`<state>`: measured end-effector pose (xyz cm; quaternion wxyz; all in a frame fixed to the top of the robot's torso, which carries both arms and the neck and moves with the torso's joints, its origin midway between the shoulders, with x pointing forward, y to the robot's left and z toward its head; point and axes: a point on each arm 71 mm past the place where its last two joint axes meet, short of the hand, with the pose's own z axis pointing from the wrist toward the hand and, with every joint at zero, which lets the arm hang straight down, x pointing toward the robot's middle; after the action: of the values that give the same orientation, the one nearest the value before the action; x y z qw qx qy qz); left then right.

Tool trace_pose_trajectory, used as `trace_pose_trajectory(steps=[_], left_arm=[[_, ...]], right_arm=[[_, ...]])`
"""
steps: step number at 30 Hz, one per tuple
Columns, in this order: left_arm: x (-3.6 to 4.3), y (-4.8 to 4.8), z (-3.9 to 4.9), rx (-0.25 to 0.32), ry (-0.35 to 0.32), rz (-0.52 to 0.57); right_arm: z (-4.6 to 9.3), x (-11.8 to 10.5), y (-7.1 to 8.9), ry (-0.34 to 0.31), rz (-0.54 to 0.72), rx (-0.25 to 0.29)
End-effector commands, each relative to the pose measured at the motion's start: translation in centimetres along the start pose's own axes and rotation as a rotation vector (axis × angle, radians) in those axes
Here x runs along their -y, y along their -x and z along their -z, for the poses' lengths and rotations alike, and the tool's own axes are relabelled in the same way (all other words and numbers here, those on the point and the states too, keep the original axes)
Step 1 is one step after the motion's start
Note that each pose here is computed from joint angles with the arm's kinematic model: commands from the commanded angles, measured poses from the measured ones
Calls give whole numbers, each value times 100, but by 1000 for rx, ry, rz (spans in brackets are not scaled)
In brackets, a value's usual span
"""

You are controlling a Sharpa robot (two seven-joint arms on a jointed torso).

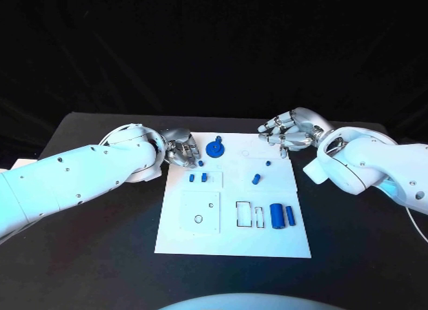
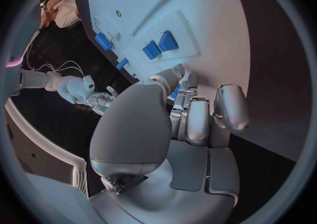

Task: Assemble the parts on the task board

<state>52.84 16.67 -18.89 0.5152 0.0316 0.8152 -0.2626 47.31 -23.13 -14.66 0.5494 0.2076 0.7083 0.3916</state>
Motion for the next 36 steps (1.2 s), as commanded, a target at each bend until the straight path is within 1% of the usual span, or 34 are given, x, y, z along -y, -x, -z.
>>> trace_pose_trajectory(steps=[1, 2, 3, 5, 9, 11, 12, 13, 15, 18, 19, 23, 28, 31, 36], left_arm=[[-65, 19, 46, -1, 6, 71], [-88, 29, 63, 4, 5, 92], [-129, 54, 98, 20, -1, 143], [-169, 89, 148, 52, -13, 231], [-206, 165, 241, 146, -51, 456], [-220, 193, 285, 197, -70, 606], [-228, 199, 304, 216, -74, 678], [-243, 200, 335, 244, -75, 789], [-269, 186, 382, 279, -73, 938], [-312, 145, 457, 320, -78, 1119], [-321, 132, 476, 324, -84, 1154], [-346, 108, 523, 336, -113, 1232], [-354, 96, 556, 344, -130, 1265], [-341, 78, 566, 340, -130, 1289], [-298, 57, 571, 327, -138, 1310]], right_arm=[[-14, 64, 25, 2, 140, -48], [-18, 79, 39, 4, 166, -51], [-26, 105, 63, 11, 223, -56], [-35, 125, 75, 20, 300, -69], [-53, 124, 53, 39, 472, -93], [-64, 116, 32, 49, 567, -95], [-67, 115, 23, 52, 603, -94], [-70, 115, 6, 56, 654, -92], [-71, 120, -20, 61, 719, -87], [-72, 124, -53, 66, 807, -78], [-73, 127, -63, 65, 829, -78], [-80, 161, -114, 46, 888, -102], [-85, 172, -208, 49, 917, -117], [-92, 160, -275, 61, 928, -129], [-98, 164, -338, 61, 936, -157]])
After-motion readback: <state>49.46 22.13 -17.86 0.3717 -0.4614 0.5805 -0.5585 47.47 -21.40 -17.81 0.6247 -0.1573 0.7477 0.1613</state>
